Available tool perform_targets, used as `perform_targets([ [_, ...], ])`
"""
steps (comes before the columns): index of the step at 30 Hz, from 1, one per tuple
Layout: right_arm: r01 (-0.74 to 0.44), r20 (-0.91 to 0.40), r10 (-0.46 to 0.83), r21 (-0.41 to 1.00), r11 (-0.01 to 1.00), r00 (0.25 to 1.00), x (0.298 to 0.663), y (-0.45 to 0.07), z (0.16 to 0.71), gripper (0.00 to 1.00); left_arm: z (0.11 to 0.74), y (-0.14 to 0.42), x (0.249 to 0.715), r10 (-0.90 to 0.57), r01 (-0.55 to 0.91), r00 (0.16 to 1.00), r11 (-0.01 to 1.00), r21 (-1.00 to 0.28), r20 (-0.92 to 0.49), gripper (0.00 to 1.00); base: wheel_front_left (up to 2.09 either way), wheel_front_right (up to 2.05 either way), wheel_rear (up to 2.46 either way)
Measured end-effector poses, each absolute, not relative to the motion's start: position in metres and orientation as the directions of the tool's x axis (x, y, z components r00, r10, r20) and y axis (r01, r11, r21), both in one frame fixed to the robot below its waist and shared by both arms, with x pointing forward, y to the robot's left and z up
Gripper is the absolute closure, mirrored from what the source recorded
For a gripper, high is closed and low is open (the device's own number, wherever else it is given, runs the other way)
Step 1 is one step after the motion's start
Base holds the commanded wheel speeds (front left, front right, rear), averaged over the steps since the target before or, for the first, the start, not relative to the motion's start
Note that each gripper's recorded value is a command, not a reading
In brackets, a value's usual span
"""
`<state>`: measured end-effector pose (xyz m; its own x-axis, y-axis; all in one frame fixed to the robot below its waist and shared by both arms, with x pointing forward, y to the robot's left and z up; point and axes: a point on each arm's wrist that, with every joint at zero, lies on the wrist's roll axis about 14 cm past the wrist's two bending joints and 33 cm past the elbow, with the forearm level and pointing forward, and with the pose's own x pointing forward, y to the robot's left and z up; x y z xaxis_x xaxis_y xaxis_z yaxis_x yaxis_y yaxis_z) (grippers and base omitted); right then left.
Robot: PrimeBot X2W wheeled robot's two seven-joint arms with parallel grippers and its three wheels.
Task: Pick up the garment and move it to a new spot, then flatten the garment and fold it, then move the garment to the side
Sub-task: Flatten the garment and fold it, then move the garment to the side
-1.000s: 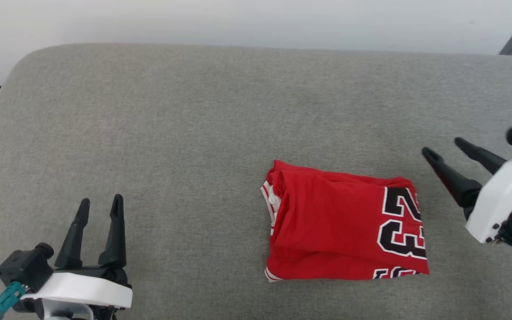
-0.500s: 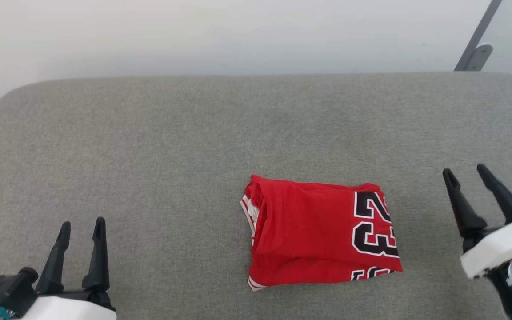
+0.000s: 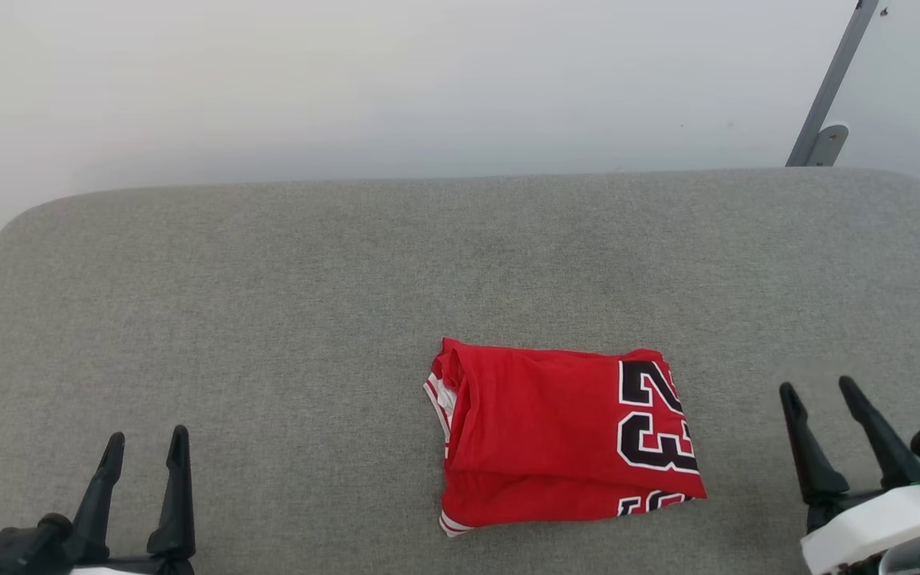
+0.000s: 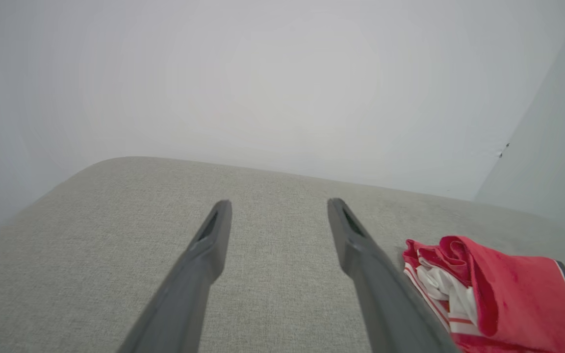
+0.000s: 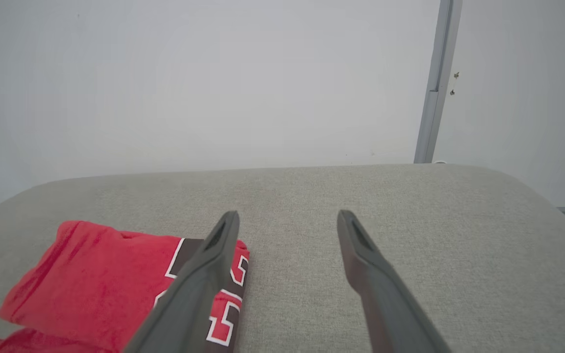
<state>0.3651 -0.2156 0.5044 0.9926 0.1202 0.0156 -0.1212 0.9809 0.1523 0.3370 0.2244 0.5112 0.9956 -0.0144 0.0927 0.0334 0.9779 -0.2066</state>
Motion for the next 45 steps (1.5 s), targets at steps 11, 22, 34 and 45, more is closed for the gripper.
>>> perform_targets([
  [11, -0.14, 0.019, 0.139, 0.154, 0.978, 0.99, 0.358, -0.206, 0.497, 0.0, 0.511, 0.219, 0.331, -0.023, 0.041, 0.995, 0.981, -0.191, 0.093, 0.0, 0.0, 0.0, 0.0],
  [22, -0.17, 0.022, 0.168, 0.151, 0.974, 0.985, 0.359, -0.196, 0.496, 0.0, 0.507, 0.214, 0.331, -0.035, 0.05, 0.996, 0.981, -0.189, 0.081, 0.0, 0.0, 0.0, 0.0],
  [34, -0.259, -0.204, 0.296, 0.188, 0.947, 0.933, 0.392, -0.175, 0.483, 0.0, 0.503, 0.226, 0.328, 0.005, 0.009, 0.998, 0.978, -0.21, 0.068, 0.0, 0.0, 0.0, 0.0],
  [45, -0.347, -0.65, 0.39, 0.201, 0.916, 0.653, 0.411, -0.157, 0.424, 0.0, 0.494, 0.234, 0.332, 0.052, -0.042, 0.998, 0.973, -0.225, 0.039, 0.0, 0.0, 0.0, 0.0],
])
